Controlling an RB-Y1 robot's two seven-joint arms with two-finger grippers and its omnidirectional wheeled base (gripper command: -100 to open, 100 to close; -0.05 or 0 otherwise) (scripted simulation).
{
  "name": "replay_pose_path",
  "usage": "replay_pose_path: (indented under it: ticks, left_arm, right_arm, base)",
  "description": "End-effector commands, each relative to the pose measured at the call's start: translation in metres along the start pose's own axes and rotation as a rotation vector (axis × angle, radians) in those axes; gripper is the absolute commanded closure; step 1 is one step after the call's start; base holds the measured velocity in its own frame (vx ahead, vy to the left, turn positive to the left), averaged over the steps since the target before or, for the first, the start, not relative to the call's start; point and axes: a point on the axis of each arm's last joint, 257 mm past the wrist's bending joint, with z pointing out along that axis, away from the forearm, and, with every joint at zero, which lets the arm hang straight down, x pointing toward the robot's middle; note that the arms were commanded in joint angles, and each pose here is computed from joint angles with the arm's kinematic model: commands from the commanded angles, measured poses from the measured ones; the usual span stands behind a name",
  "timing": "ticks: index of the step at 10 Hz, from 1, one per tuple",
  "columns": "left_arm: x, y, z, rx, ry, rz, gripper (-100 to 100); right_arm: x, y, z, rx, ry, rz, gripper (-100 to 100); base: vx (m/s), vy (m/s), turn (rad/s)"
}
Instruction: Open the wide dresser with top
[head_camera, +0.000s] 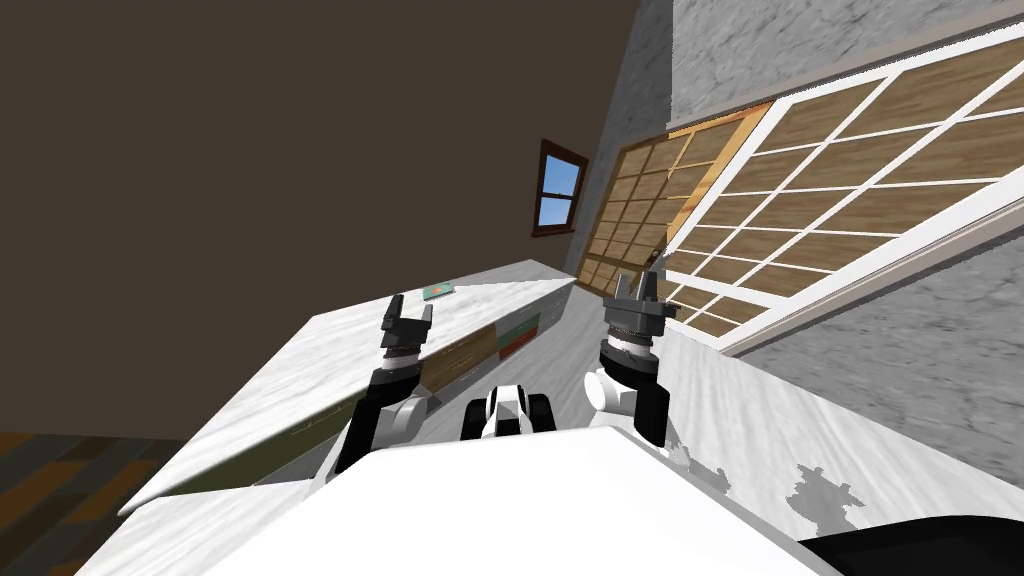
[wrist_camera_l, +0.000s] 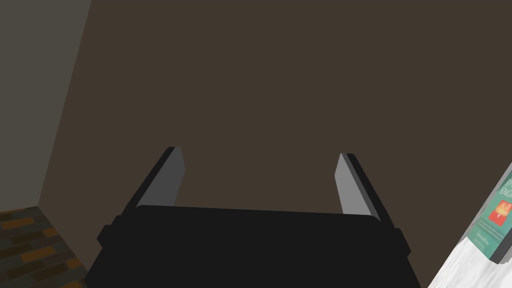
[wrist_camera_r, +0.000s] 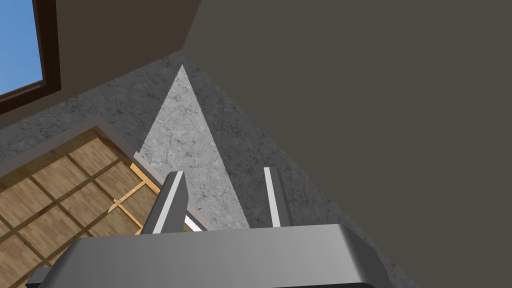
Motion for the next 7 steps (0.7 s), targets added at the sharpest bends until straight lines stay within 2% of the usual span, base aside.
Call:
replay_pose_path:
  ticks: [1, 5, 7]
  left_arm:
    - [-0.003, 0.021, -0.006, -0.029, 0.015, 0.008, -100]
    - [-0.01, 0.056, -0.019, -0.071, 0.023, 0.013, -100]
    - [-0.014, 0.07, -0.025, -0.092, 0.02, 0.014, -100]
  right_arm:
    - [0.0, 0.0, 0.0, 0.0, 0.0, 0.0, 0]
    - [0.0, 0.0, 0.0, 0.0, 0.0, 0.0, 0]
    - [0.0, 0.0, 0.0, 0.0, 0.0, 0.0, 0]
  base:
    - [0.082, -0.101, 0.058]
    - [0.13, -0.124, 0.089]
    - [0.073, -0.089, 0.05]
